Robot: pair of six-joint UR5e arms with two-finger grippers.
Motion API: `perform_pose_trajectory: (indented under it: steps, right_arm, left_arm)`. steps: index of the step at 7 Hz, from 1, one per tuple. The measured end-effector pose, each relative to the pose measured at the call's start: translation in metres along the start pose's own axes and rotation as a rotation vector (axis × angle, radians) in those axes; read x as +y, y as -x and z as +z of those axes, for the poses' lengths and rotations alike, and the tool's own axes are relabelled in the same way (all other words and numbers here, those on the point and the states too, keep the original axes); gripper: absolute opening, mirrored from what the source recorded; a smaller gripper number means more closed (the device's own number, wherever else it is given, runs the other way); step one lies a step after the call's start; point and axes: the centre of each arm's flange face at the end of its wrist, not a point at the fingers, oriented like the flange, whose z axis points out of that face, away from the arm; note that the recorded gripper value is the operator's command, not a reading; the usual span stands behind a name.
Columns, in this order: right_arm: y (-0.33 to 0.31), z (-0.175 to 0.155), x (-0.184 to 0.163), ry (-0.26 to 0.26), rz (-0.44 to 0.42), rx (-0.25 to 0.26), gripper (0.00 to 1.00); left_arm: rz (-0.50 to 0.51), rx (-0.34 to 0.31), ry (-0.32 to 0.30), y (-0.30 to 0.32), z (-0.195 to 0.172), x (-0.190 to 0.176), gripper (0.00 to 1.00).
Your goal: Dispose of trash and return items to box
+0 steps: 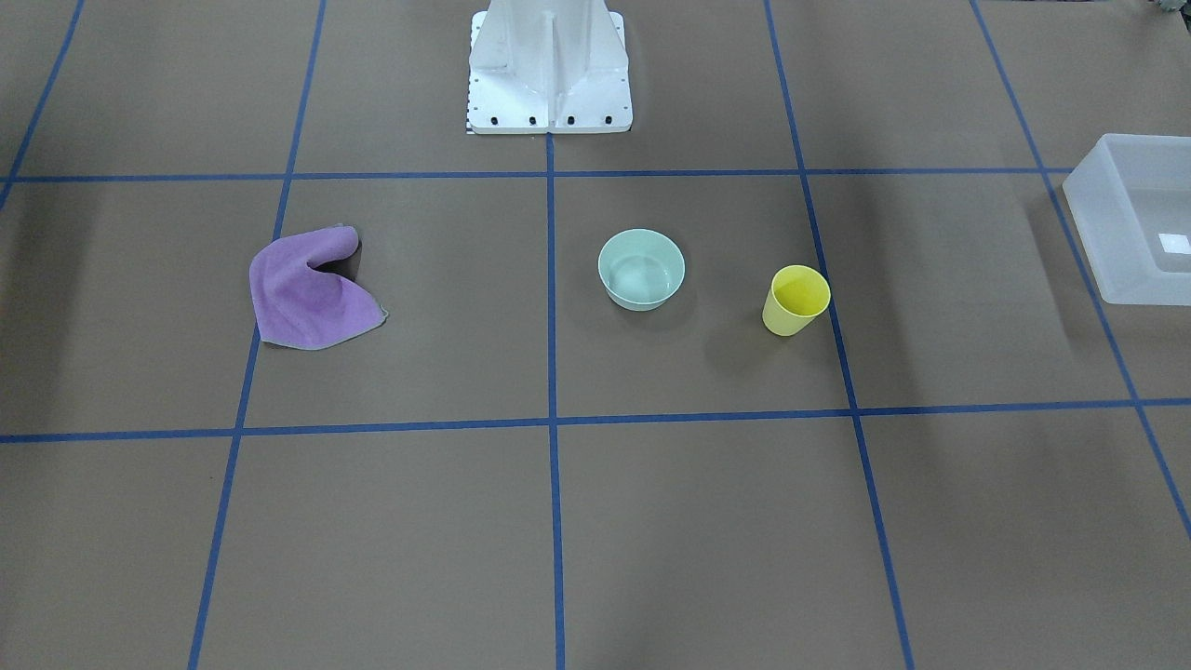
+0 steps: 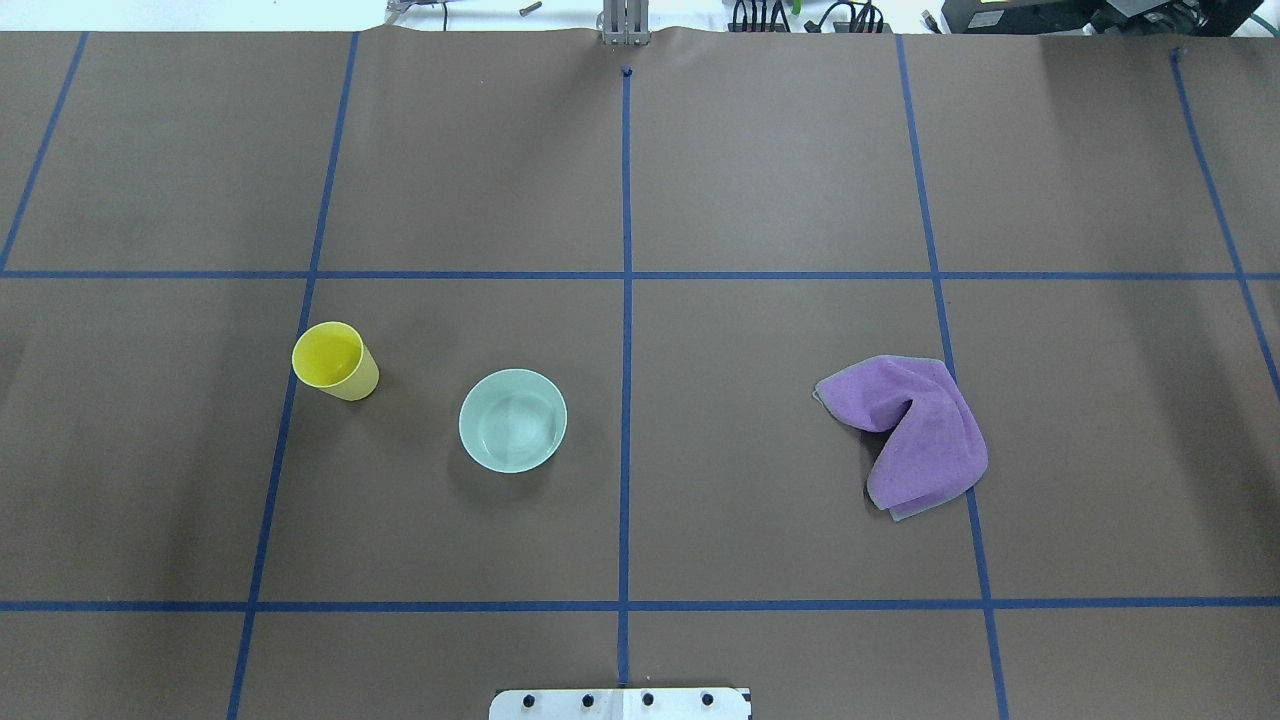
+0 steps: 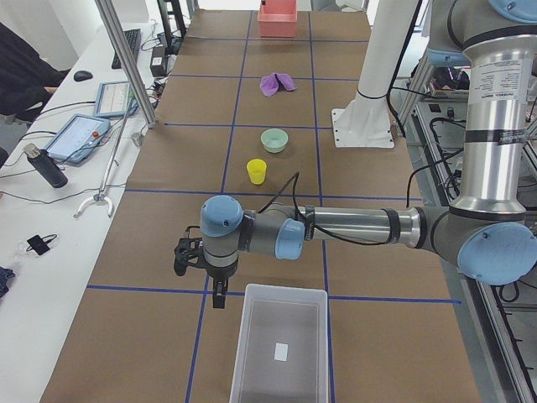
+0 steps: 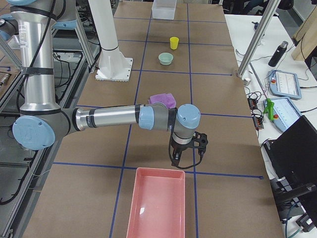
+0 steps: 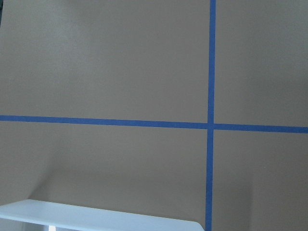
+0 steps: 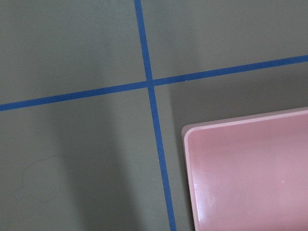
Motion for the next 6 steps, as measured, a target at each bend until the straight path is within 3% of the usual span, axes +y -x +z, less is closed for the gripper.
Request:
perform_pose_trajectory:
  steps: [6]
  right_arm:
    - [0.0006,-0.0023,0.0001,-0.004,0.002,-0.008,1.0]
  left_arm:
    - [0.006,0.003,-0.005,-0.003,-0.0023,-0.0022,0.98]
